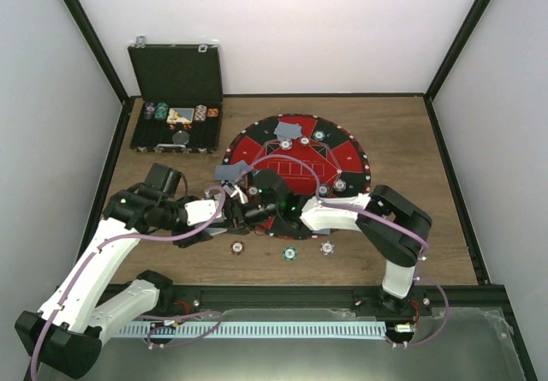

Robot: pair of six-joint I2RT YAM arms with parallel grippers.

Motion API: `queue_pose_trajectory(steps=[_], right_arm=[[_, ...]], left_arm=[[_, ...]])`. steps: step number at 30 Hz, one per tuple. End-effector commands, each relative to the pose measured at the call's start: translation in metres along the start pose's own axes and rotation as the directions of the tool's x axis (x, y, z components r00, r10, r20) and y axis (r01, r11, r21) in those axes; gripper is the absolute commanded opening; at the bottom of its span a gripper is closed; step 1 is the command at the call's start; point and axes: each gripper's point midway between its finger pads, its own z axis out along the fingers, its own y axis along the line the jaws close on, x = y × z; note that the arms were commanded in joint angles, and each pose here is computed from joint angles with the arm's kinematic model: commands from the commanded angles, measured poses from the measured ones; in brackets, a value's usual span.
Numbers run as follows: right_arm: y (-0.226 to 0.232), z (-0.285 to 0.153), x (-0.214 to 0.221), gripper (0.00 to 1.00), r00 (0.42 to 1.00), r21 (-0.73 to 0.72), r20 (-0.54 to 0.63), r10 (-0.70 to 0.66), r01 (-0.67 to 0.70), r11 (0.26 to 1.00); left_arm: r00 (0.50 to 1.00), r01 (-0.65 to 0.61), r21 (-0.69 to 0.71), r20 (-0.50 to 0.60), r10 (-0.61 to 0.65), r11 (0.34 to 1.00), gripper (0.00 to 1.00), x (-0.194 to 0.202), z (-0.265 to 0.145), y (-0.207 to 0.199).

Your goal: Distribute texas hold em gaming equipment

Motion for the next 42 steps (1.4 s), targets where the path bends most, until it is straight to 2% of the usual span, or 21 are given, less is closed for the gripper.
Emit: queue_pose_trajectory(steps=[1, 6, 13, 23, 31, 42], right_arm=[[0.017, 0.01, -0.004, 0.7, 0.999, -0.059, -0.026, -0.032, 0.031, 0.998], [0.003, 0.01, -0.005, 0.68, 0.999, -0.035, -0.031, -0.009, 0.008, 0.999], [-0.029, -0.016, -0.004, 0.63, 0.999, 0.023, 0.015, 0.051, -0.052, 0.998], [-0.026, -0.039, -0.007, 0.53, 0.998, 0.052, 0.055, 0.038, -0.041, 0.998], [-0.016, -0.051, -0.011, 0.29, 0.996, 0.095, 0.093, 0.013, -0.021, 0.995], [-0.012, -0.064, -0.012, 0.14, 0.993, 0.156, 0.115, -0.024, 0.006, 0.988]], left_arm=[[0.999, -0.016, -0.02, 0.046, 0.017, 1.0, 0.07, -0.011, -0.009, 0.002], [0.999, -0.018, -0.019, 0.048, 0.019, 1.0, 0.07, -0.012, -0.009, 0.002], [0.998, -0.022, -0.019, 0.051, 0.023, 1.0, 0.07, -0.013, -0.01, 0.002], [0.998, -0.02, -0.018, 0.052, 0.021, 1.0, 0.07, -0.015, -0.01, 0.004], [0.999, -0.022, -0.021, 0.048, 0.023, 1.0, 0.07, -0.014, -0.01, 0.005], [0.999, -0.021, -0.017, 0.045, 0.021, 1.0, 0.07, -0.013, -0.008, 0.004]])
